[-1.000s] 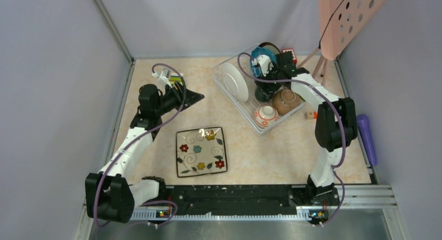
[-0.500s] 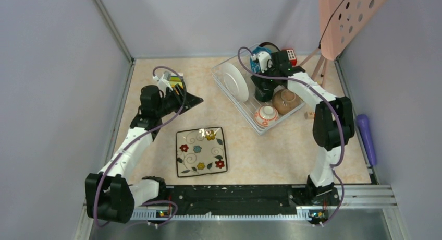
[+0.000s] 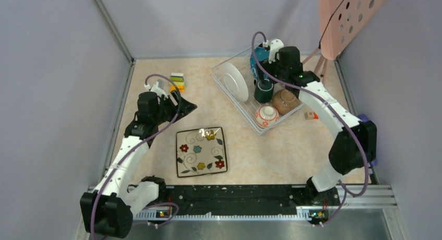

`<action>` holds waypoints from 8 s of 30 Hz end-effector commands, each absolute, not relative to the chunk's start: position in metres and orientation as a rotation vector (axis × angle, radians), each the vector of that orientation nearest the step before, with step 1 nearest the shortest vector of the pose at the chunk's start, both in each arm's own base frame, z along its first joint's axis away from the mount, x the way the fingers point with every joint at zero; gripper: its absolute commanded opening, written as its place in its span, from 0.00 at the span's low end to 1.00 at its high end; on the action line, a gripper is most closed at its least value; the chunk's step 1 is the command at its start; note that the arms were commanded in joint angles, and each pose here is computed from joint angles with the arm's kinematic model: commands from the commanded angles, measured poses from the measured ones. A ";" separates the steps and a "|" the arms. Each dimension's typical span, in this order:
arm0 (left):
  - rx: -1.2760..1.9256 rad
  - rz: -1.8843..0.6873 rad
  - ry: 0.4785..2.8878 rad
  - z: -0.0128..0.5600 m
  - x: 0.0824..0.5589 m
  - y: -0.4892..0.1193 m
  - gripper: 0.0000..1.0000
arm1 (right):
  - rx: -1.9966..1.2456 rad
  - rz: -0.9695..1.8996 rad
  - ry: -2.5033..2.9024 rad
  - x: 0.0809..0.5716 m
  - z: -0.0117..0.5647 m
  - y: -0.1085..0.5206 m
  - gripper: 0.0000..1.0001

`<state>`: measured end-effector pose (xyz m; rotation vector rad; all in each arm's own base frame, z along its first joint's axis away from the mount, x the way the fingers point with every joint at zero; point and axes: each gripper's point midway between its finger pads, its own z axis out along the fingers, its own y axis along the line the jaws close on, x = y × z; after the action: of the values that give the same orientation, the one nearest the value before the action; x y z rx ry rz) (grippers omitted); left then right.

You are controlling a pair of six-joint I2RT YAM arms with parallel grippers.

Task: Load the mixed dishes into the dish rack

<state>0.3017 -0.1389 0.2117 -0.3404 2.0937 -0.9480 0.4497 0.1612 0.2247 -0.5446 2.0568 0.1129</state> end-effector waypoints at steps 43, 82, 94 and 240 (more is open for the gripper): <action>-0.887 -0.775 2.346 0.032 0.191 -0.102 0.70 | -0.028 0.997 2.393 0.185 0.059 0.377 0.89; -0.523 -1.000 2.448 0.022 0.201 -0.153 0.29 | -0.078 0.800 2.450 0.206 0.040 0.322 0.72; -0.658 -0.886 2.430 0.072 0.197 -0.136 0.00 | -0.289 0.590 2.379 0.221 0.074 0.302 0.91; -0.450 -0.777 1.967 0.268 0.252 -0.112 0.98 | -0.554 0.767 1.255 0.251 0.413 0.301 0.00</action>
<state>0.2446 -0.1053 0.2533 -0.5218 2.0256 -0.7370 0.2323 0.3011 0.2437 -0.7169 1.7164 0.6661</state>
